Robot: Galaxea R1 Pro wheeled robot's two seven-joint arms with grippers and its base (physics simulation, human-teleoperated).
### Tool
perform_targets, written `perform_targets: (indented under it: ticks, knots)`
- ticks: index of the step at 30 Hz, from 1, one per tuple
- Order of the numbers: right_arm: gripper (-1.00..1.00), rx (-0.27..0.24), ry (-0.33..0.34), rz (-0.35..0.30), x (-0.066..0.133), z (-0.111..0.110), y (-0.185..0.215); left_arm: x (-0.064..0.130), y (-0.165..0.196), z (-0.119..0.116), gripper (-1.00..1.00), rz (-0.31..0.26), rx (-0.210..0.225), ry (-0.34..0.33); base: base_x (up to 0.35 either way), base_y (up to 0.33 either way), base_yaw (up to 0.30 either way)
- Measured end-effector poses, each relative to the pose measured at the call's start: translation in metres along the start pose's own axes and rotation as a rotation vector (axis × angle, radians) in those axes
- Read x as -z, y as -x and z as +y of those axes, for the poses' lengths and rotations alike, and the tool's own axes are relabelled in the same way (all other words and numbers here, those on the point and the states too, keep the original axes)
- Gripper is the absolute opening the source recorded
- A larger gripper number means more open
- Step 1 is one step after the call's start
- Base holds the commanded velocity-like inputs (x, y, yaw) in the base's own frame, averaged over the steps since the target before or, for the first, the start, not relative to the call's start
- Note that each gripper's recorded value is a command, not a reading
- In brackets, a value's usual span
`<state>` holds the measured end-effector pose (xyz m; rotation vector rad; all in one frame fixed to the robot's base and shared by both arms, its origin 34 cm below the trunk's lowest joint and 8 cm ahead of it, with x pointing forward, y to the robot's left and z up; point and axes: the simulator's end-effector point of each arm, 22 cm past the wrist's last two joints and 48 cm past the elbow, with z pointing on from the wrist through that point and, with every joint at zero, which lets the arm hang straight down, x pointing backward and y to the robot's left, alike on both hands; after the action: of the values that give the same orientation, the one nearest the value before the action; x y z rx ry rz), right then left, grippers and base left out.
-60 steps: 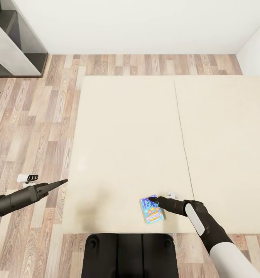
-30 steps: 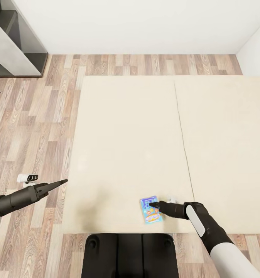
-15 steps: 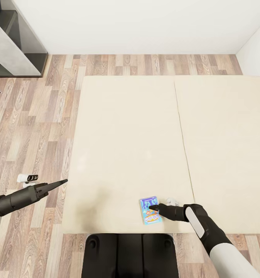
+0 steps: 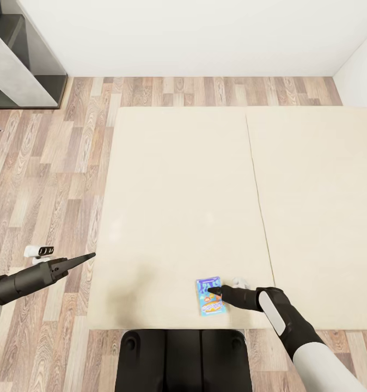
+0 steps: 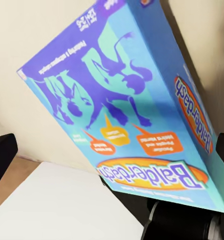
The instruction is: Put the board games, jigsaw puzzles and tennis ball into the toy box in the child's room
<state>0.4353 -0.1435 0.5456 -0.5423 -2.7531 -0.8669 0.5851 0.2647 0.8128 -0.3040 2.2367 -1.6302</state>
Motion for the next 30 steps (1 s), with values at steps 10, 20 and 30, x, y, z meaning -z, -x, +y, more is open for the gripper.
perform_targets:
  ticks: [10, 20, 30]
  knots:
    - [1.0, 0.014, 0.0, 0.002, -0.002, 0.002, -0.001, 0.0, 0.0, 0.0, 1.0, 0.001, -0.001, -0.001, 0.0, 0.0, 0.0]
    - [1.0, 0.043, 0.004, -0.058, -0.002, 0.004, 0.011, 0.0, 0.0, 0.0, 1.0, 0.0, -0.001, 0.0, 0.0, 0.0, 0.0]
    - [1.0, 0.085, 0.002, -0.029, -0.009, 0.01, 0.001, 0.0, 0.0, 0.0, 1.0, 0.0, -0.002, 0.0, 0.0, 0.0, 0.0]
